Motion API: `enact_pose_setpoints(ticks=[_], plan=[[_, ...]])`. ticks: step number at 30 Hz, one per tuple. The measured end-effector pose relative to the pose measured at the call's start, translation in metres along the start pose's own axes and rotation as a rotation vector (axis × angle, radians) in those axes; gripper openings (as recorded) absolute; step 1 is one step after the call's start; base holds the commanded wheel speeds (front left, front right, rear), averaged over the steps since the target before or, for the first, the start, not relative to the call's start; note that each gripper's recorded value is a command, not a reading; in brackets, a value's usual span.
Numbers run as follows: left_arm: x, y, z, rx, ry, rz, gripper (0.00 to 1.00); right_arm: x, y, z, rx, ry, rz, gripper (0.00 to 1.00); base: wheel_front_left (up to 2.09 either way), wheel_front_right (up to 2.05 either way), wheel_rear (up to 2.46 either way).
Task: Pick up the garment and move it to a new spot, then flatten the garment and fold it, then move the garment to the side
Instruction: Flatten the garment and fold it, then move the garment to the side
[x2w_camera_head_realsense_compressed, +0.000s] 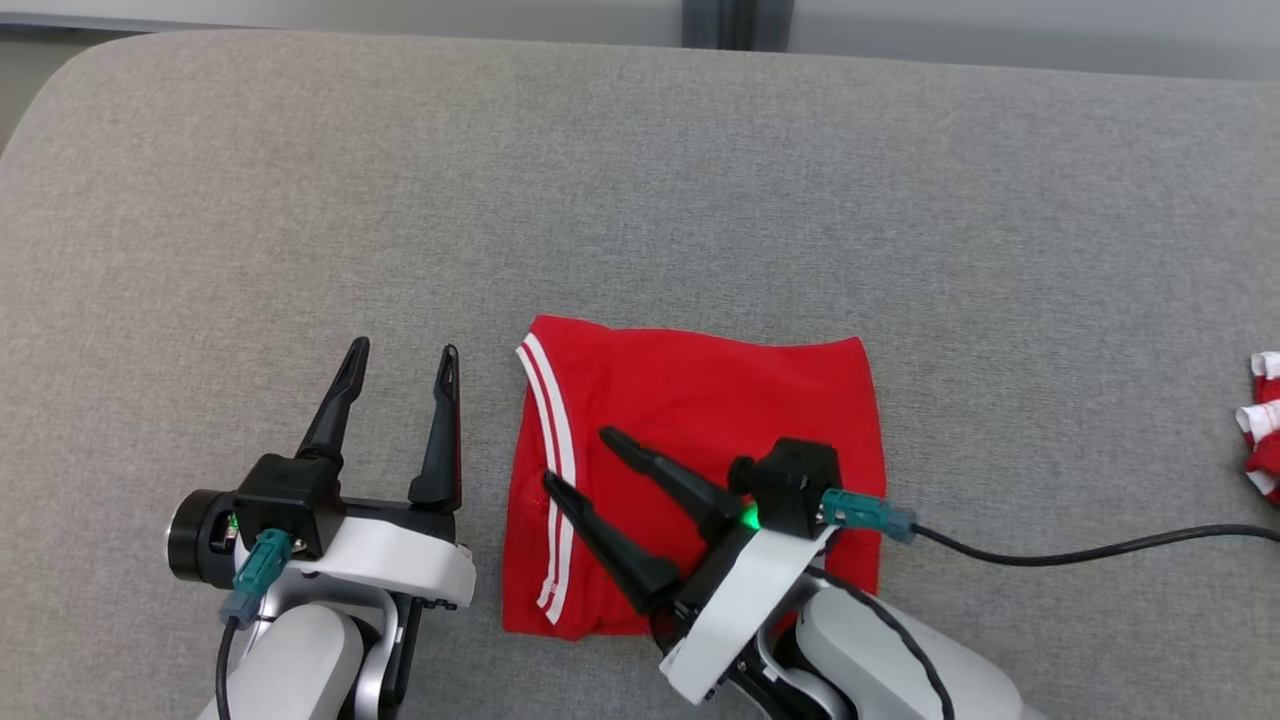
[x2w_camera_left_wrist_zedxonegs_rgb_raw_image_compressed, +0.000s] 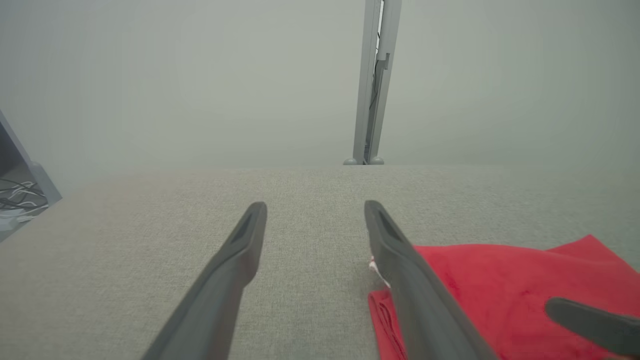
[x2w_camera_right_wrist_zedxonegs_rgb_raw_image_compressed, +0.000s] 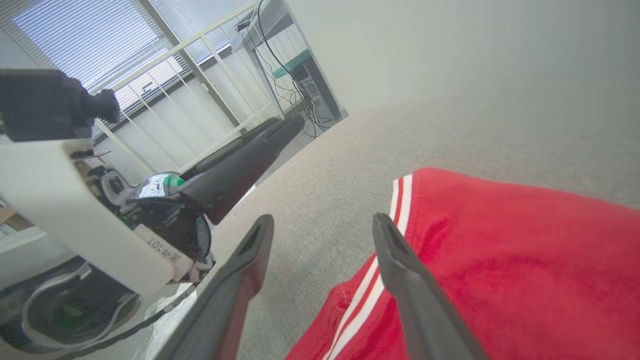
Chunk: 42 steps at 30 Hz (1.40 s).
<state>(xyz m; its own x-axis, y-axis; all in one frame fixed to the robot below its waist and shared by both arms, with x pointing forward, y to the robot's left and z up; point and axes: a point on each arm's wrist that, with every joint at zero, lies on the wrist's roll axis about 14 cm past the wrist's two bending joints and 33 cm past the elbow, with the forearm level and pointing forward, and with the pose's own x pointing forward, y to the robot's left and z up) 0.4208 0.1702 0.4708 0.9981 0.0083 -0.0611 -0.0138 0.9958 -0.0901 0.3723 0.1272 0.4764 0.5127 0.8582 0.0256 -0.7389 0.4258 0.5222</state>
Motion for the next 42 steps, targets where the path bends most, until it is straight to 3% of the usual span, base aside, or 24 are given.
enact_pose_setpoints(ticks=[6, 13, 20, 28, 42], plan=[[0.003, -0.004, 0.002, 0.000, -0.008, -0.010, 1.00, -0.012, -0.012, 0.043, -0.010, -0.154, -0.066, 1.00, 0.00, 0.00, 0.00], [0.005, -0.006, 0.008, 0.010, -0.027, -0.018, 1.00, -0.089, -0.070, 0.112, -0.100, -0.417, -0.340, 1.00, 0.00, 0.00, 0.00], [0.003, -0.005, 0.020, 0.027, -0.060, -0.021, 1.00, -0.158, -0.100, 0.156, -0.295, -0.494, -0.565, 1.00, 0.00, 0.00, 0.00], [-0.009, -0.001, 0.034, 0.042, -0.092, -0.005, 1.00, -0.212, -0.112, 0.150, -0.446, -0.389, -0.739, 1.00, 0.00, 0.00, 0.00], [-0.035, 0.006, 0.037, 0.035, -0.075, 0.019, 1.00, -0.243, -0.103, 0.133, -0.436, -0.342, -0.823, 1.00, 0.00, 0.00, 0.00]])
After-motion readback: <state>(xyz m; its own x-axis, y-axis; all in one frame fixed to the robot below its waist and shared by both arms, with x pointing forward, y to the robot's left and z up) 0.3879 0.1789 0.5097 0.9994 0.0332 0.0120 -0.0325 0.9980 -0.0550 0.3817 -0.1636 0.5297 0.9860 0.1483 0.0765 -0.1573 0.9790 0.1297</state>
